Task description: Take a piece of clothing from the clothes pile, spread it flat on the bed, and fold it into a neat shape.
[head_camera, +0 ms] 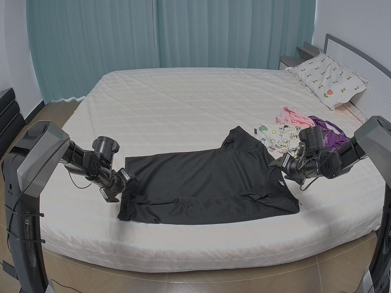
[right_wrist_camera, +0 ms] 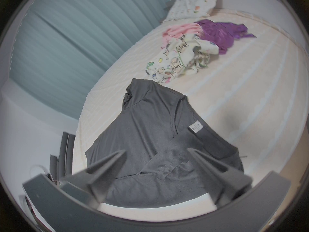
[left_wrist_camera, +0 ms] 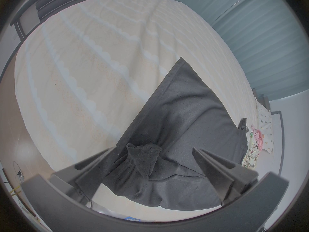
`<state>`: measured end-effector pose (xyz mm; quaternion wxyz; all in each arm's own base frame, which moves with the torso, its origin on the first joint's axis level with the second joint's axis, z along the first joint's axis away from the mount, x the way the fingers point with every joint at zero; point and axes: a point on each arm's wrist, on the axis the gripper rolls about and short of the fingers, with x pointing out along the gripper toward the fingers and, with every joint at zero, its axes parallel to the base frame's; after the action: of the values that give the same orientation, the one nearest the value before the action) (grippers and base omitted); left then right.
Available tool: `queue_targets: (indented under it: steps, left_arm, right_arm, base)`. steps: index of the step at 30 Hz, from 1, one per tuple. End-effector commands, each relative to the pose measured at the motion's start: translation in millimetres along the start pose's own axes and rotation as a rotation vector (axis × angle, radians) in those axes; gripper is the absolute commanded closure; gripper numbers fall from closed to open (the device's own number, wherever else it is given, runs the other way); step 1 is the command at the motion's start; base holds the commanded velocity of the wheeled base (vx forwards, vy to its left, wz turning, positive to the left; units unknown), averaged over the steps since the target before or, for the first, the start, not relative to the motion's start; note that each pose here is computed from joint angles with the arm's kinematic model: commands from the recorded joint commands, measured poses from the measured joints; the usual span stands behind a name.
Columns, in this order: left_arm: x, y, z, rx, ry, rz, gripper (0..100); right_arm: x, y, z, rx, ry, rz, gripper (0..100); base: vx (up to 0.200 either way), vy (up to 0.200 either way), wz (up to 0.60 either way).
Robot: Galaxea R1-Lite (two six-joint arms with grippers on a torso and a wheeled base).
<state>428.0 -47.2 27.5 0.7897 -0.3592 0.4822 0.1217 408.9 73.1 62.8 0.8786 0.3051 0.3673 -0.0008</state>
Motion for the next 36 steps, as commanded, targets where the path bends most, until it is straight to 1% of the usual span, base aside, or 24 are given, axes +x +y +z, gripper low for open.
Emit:
queue_targets:
  steps: [1,2,3,4,6,8,10,11,14,15,17,20,26,31,36]
  left_arm:
    - [-9.6,4.3,6.9,-0.022,-0.007,-0.012,0]
    - [-15.2,6.2,8.6,-0.029,-0.005,-0.018,0]
    - [-15.2,6.2,8.6,-0.029,-0.005,-0.018,0]
    - [-26.5,10.3,8.2,-0.038,0.008,-0.036,0]
    - [-40.8,15.0,3.4,-0.044,0.043,-0.066,0]
    - [-54.8,20.2,-4.6,-0.067,0.076,-0.102,0]
    - [-61.2,24.9,-12.2,-0.09,0.086,-0.119,0]
    - [-66.2,30.6,-20.0,-0.1,0.074,-0.14,0]
    - [-67.2,38.8,-29.4,-0.102,0.048,-0.177,0]
    - [-64.6,44.5,-36.4,-0.113,0.028,-0.203,0]
    - [-60.4,46.0,-44.2,-0.14,0.01,-0.244,0]
    - [-55.8,42.7,-47.7,-0.177,-0.005,-0.292,0]
    - [-45.5,45.2,-49.9,-0.184,0.005,-0.278,0]
    - [-43.0,46.9,-50.9,-0.193,0.007,-0.268,0]
    - [-42.9,47.3,-51.2,-0.193,0.008,-0.266,0]
  right_arm:
    - [12.4,-6.4,-8.9,0.078,0.031,-0.023,0]
    - [13.9,-7.2,-10.6,0.108,0.036,-0.027,0]
    - [13.9,-7.3,-10.7,0.112,0.037,-0.028,0]
    - [17.4,-7.5,-15.5,0.157,0.05,-0.035,0]
    - [23.2,-7.6,-21.7,0.194,0.065,-0.043,0]
    - [29.8,-8.6,-29.9,0.213,0.087,-0.057,0]
    - [34.7,-10.0,-35.8,0.217,0.103,-0.069,0]
    - [39.1,-12.3,-39.8,0.219,0.111,-0.082,0]
    - [42.7,-13.8,-40.7,0.22,0.103,-0.096,0]
    - [45.4,-14.0,-40.2,0.223,0.094,-0.106,0]
    - [49.8,-16.8,-42.4,0.235,0.087,-0.125,0]
    - [56.9,-20.0,-44.6,0.247,0.071,-0.143,0]
    - [67.1,-19.8,-42.9,0.264,0.051,-0.148,0]
    - [80.0,-13.2,-47.8,0.249,0.033,-0.149,0]
    - [81.8,-11.9,-50.0,0.245,0.029,-0.152,0]
  base:
    - [0.0,0.0,0.0]
    - [0.0,0.0,0.0]
    - [0.0,0.0,0.0]
    - [0.0,0.0,0.0]
    - [0.0,0.0,0.0]
    - [0.0,0.0,0.0]
    - [0.0,0.0,0.0]
    - [0.0,0.0,0.0]
    - [0.0,0.0,0.0]
    - [0.0,0.0,0.0]
    - [0.0,0.0,0.0]
    - [0.0,0.0,0.0]
    - [0.0,0.0,0.0]
    - [0.0,0.0,0.0]
    - [0.0,0.0,0.0]
